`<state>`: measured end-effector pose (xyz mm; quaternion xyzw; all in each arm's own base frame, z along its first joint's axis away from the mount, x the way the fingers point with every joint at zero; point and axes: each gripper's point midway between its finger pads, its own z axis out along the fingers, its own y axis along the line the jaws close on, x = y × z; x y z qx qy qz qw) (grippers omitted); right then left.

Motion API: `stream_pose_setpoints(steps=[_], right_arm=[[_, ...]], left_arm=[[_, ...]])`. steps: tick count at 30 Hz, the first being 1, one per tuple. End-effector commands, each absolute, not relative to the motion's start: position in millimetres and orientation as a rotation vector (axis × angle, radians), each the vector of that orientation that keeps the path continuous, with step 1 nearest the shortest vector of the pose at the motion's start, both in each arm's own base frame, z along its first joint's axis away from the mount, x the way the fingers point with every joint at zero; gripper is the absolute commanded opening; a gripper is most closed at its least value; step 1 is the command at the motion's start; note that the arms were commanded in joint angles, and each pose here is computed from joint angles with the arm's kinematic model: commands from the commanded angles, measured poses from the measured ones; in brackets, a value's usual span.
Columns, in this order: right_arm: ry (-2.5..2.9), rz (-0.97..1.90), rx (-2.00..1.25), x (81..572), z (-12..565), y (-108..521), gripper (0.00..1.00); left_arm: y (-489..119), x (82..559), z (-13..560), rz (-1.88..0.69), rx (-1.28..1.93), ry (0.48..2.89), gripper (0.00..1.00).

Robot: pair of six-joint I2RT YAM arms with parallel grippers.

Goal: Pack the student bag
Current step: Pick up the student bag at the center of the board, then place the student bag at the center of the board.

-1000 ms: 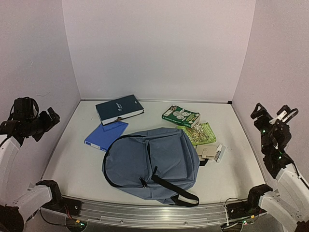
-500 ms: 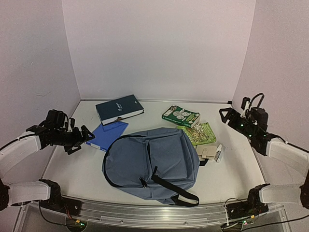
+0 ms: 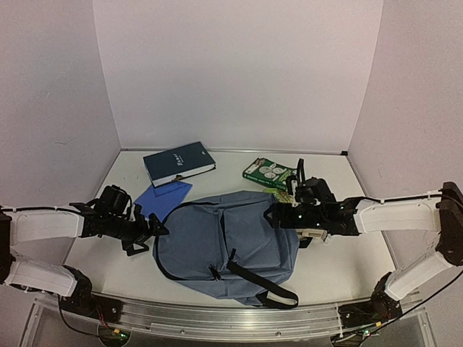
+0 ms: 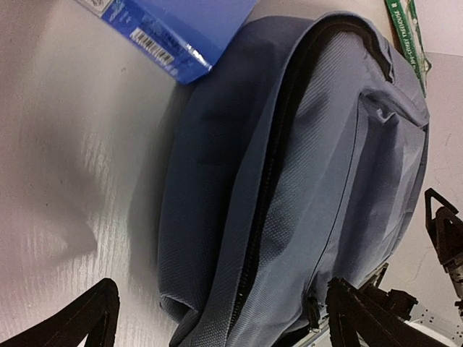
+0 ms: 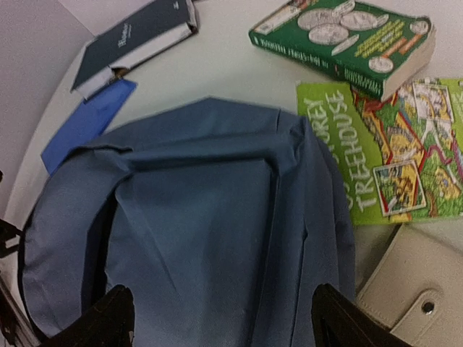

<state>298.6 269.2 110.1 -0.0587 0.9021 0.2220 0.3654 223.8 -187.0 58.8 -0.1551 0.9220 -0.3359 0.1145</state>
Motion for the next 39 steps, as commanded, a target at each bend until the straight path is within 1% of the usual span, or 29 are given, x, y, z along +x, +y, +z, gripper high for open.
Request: stream_pose_setpoints(steps=[1,4,6,8,11,13,14,15,16,18,20,21,24,28,32,34,36,39], right_arm=[[2.360,0.382,-0.057,296.0,98.3,247.4,0.82],[2.377,0.322,-0.060,288.8,98.2,234.9,0.83],[2.379,0.316,-0.089,284.9,97.9,232.4,0.81],[2.398,0.313,-0.120,282.4,91.5,233.6,0.76],[2.446,0.310,-0.155,280.1,75.0,239.5,0.67],[2.473,0.316,-0.171,278.6,63.9,243.9,0.60],[2.473,0.330,-0.173,278.7,62.7,246.5,0.54],[2.472,0.341,-0.175,278.8,61.5,248.5,0.47],[2.463,0.361,-0.175,279.8,63.7,251.5,0.38],[2.420,0.415,-0.170,283.9,74.9,258.6,0.18],[2.343,0.490,-0.165,289.6,98.6,267.2,0.05],[2.298,0.528,-0.167,292.6,112.3,271.6,0.00],[2.138,0.616,-0.159,299.7,163.6,276.8,0.00],[1.896,0.665,-0.093,301.8,233.4,259.6,0.00],[1.719,0.611,0.056,299.0,265.6,217.8,0.01],[1.695,0.551,0.133,301.3,265.3,200.2,0.09],[1.712,0.520,0.158,303.9,258.8,196.6,0.15],[1.784,0.516,0.138,308.8,244.8,208.5,0.34]], left_arm=[[-197.5,225.2,49.0,-0.982,-0.530,2.693,1.00],[-205.5,226.6,42.1,-0.940,-0.513,2.721,1.00],[-213.5,231.8,38.9,-0.937,-0.497,2.726,0.99],[-223.5,238.3,36.3,-0.960,-0.475,2.729,0.88],[-232.0,246.8,32.4,-0.973,-0.469,2.731,0.66],[-234.8,252.1,34.1,-0.975,-0.465,2.716,0.47],[-235.8,254.7,36.6,-0.978,-0.459,2.704,0.40],[-236.4,257.2,39.3,-0.978,-0.451,2.692,0.30],[-237.5,260.1,43.8,-0.982,-0.434,2.675,0.23],[-238.9,266.1,54.6,-0.985,-0.391,2.636,0.13],[-238.4,273.8,71.2,-0.970,-0.324,2.577,0.03],[-237.4,277.6,80.2,-0.959,-0.297,2.546,0.01],[-231.6,288.8,116.8,-0.924,-0.213,2.415,0.00],[-218.9,296.8,175.2,-0.890,-0.107,2.178,0.00],[-209.6,290.2,240.9,-0.919,0.012,1.889,0.00],[-206.5,287.9,259.9,-0.916,0.040,1.813,0.00],[-208.3,288.0,268.8,-0.914,0.062,1.805,0.00],[-221.7,293.1,265.2,-0.940,0.076,1.903,0.00]])
